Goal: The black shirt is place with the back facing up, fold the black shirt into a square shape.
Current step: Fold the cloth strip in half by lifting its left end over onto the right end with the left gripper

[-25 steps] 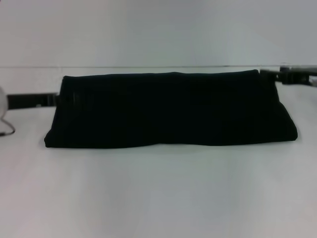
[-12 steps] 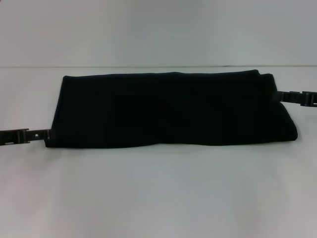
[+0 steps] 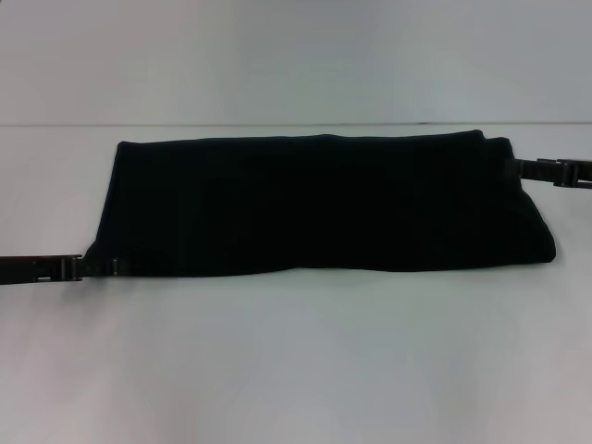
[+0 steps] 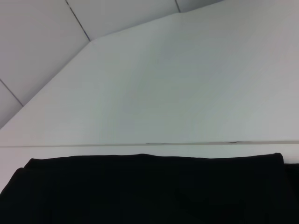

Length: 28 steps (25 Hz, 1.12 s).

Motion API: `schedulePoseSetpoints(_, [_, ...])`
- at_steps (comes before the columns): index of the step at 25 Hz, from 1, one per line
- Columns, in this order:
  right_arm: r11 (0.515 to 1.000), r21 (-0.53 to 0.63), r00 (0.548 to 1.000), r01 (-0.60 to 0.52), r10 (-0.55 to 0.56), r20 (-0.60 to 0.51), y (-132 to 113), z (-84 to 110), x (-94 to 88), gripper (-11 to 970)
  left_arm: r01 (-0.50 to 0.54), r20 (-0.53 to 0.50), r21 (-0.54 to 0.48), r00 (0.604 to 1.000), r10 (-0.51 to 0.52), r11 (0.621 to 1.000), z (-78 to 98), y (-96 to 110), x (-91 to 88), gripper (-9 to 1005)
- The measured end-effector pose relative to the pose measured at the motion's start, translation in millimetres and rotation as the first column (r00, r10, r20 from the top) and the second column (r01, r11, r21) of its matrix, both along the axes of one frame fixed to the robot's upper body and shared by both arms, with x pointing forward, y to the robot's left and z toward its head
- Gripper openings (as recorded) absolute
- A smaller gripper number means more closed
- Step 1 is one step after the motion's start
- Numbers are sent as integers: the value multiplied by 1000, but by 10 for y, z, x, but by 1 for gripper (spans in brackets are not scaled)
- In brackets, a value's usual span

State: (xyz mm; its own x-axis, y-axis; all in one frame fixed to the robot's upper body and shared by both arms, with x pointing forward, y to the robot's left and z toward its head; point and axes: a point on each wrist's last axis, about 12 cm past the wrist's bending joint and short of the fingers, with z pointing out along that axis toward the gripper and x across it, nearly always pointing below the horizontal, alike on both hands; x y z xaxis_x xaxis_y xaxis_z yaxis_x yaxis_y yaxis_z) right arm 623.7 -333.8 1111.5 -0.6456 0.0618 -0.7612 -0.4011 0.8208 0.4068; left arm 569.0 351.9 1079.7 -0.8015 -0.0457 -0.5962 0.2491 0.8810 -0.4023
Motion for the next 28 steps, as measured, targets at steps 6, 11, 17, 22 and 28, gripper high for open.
schedulePoseSetpoints(6, [1000, -9, 1000, 14, -14, 3, -11, -9, 10, 762, 7, 3, -10, 1000, -7, 1000, 2, -48, 30, 864])
schedulePoseSetpoints(11, [1000, -14, 1000, 16, -16, 2, -14, -13, 11, 757, 18, 4, -11, 1000, -18, 1000, -1, -82, 53, 844])
schedulePoseSetpoints(17, [1000, -16, 1000, 18, -18, -3, -19, -26, 4, 748, 6, 18, 1, 1000, -7, 1000, -4, -62, 70, 793])
schedulePoseSetpoints(22, [999, -9, 999, 35, -35, -23, -59, -38, -13, 741, 11, 18, 11, 1000, -11, 1000, 5, -63, 89, 645])
schedulePoseSetpoints(28, [995, -57, 988, 81, -88, -127, -181, -87, -44, 733, 11, 19, 15, 1000, -11, 1000, 15, -61, 102, 426])
